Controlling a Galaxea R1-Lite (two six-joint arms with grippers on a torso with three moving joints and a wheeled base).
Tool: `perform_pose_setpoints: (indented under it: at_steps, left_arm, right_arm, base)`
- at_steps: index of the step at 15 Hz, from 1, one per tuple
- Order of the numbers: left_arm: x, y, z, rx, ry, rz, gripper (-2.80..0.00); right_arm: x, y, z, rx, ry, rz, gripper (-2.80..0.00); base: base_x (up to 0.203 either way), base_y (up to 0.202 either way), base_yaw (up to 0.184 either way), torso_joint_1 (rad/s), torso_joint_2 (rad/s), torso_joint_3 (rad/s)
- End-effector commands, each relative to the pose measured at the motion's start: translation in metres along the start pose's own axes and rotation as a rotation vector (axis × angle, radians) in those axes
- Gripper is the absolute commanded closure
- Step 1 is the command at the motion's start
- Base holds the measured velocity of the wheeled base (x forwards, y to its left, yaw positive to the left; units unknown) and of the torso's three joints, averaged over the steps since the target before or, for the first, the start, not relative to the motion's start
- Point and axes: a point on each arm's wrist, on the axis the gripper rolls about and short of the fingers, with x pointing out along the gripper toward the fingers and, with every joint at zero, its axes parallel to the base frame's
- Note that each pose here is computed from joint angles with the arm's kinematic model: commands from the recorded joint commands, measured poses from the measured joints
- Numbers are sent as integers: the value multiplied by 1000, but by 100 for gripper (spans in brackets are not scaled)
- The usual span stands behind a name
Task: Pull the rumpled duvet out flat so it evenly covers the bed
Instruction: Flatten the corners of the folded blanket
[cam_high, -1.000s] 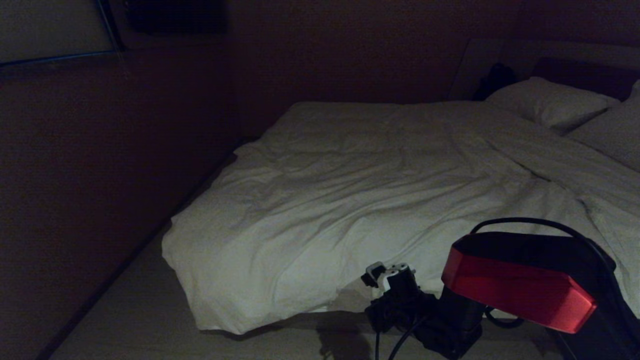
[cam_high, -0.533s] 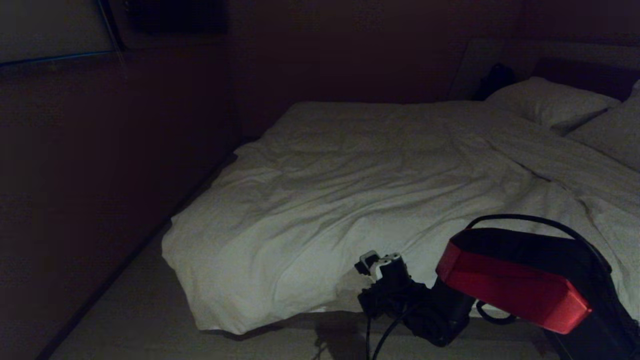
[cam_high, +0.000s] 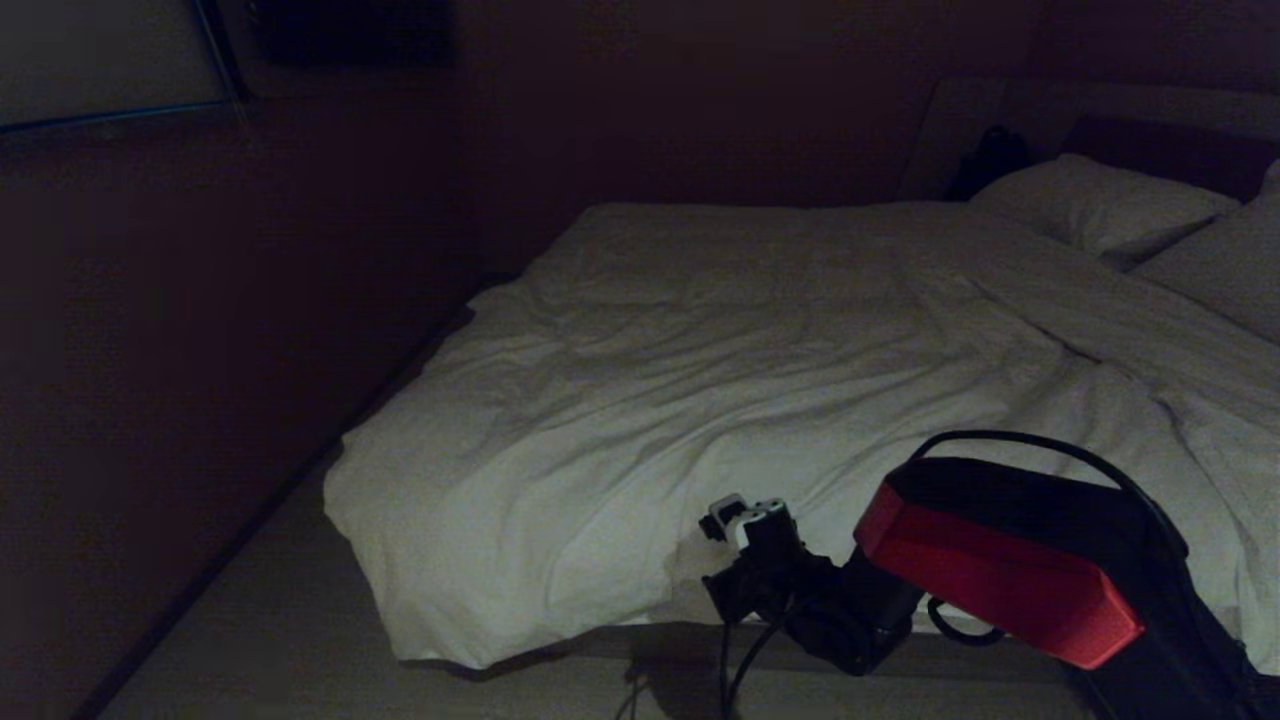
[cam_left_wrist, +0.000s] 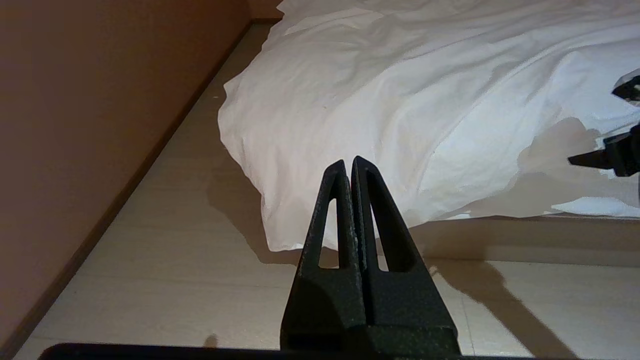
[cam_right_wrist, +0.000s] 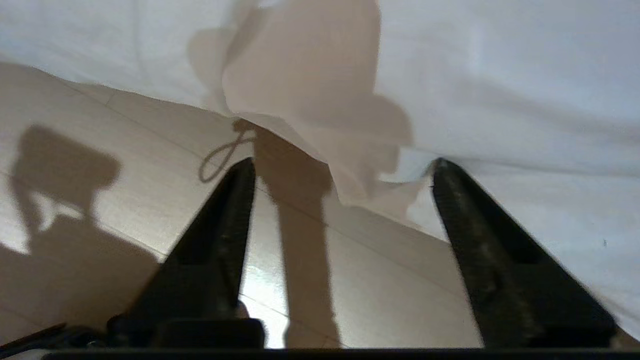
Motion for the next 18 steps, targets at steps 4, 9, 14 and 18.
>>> perform_pose_setpoints:
  at_steps: [4, 9, 14, 18]
  left_arm:
    - [0, 0, 0, 0, 1, 0, 0]
    - [0, 0, 0, 0, 0, 2, 0]
    - [0, 0, 0, 0, -1, 0, 0]
    - [0, 0, 0, 0, 0, 0, 0]
  right_arm:
    - [10, 0, 3, -33, 29, -26, -280]
    - [18, -2, 11, -50, 137, -34, -280]
    - [19, -6, 11, -49, 193, -37, -280]
    - [22, -11, 15, -47, 232, -79, -280]
  base:
    - [0, 0, 0, 0, 0, 0]
    - [0, 0, 0, 0, 0, 0]
    - [0, 0, 0, 0, 0, 0]
    - [0, 0, 0, 0, 0, 0]
